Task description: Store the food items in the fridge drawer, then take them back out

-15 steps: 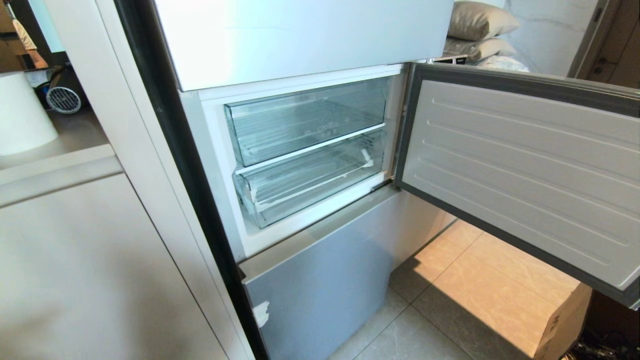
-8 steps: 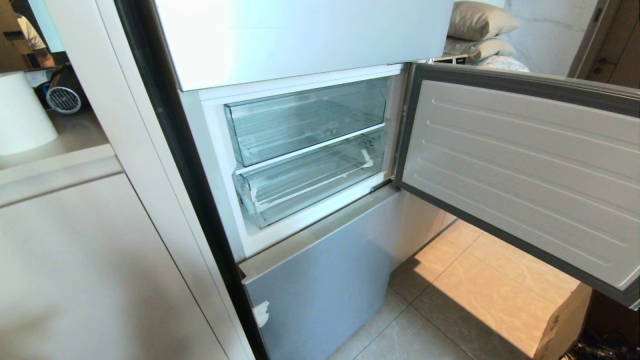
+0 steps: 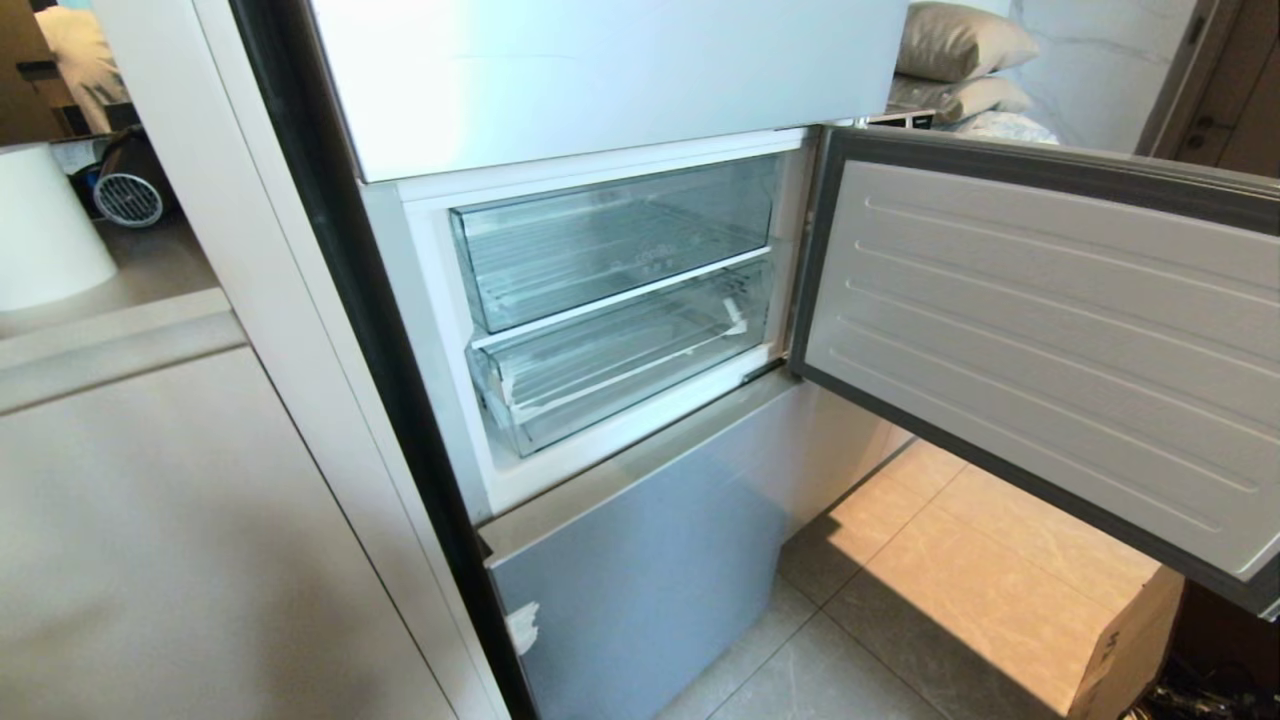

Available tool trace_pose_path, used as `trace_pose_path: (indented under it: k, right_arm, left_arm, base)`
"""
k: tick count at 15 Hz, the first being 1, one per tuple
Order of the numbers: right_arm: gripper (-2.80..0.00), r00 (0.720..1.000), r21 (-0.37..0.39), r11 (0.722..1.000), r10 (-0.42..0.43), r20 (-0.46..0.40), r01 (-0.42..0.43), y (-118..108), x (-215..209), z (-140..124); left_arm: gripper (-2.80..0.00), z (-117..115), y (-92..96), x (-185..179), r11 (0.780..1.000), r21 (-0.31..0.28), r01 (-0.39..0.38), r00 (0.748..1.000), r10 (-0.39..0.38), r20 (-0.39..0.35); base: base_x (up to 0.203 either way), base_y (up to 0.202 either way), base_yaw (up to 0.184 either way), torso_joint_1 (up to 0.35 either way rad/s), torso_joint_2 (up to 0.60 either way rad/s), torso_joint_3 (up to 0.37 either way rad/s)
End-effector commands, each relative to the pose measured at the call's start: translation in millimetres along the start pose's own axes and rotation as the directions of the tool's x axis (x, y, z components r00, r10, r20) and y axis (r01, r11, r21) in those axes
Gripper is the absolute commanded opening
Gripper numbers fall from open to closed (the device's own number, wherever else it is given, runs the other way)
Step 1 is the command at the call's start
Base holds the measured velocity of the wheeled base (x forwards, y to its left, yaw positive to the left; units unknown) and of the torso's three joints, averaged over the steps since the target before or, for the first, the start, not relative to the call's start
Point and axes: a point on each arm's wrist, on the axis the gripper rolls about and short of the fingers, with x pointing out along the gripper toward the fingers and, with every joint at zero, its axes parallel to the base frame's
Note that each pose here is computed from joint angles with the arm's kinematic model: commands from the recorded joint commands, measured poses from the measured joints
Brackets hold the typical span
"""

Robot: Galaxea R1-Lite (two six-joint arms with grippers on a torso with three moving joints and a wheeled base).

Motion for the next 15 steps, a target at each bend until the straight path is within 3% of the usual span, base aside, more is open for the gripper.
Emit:
trace_pose_path:
  k: [1, 4, 6, 11, 15]
  right_arm:
    - [-2.8, 1.0, -0.001, 1.0, 0.001, 0.002, -0.001, 0, 0, 0]
    - [-2.8, 1.0, -0.001, 1.0, 0.001, 0.001, -0.001, 0, 0, 0]
    - [-2.8, 1.0, 0.002, 1.0, 0.001, 0.001, -0.001, 0, 0, 0]
    - [-2.8, 1.0, 0.002, 1.0, 0.001, 0.001, -0.001, 0, 0, 0]
    - [-2.8, 1.0, 0.005, 1.0, 0.001, 0.001, -0.001, 0, 0, 0]
  left_arm:
    - [-2.8, 20, 0.5, 8, 0.996, -0.004, 0.084, 0.995, -0.084, -0.048]
    - [-2.8, 32, 0.9, 41, 0.977, -0.066, 0.203, 0.95, -0.213, -0.23]
    - [-2.8, 39, 1.6, 65, 0.965, -0.109, 0.237, 0.921, -0.259, -0.292]
    - [-2.8, 55, 3.4, 115, 0.952, -0.144, 0.269, 0.9, -0.302, -0.315]
    - [-2.8, 55, -0.9, 126, 0.936, -0.156, 0.315, 0.873, -0.35, -0.34]
  base:
    - [0.0, 0.0, 0.0, 0.0, 0.0, 0.0]
    - [0.0, 0.0, 0.0, 0.0, 0.0, 0.0]
    - [0.0, 0.0, 0.0, 0.0, 0.0, 0.0]
    - [0.0, 0.0, 0.0, 0.0, 0.0, 0.0]
    - [0.0, 0.0, 0.0, 0.0, 0.0, 0.0]
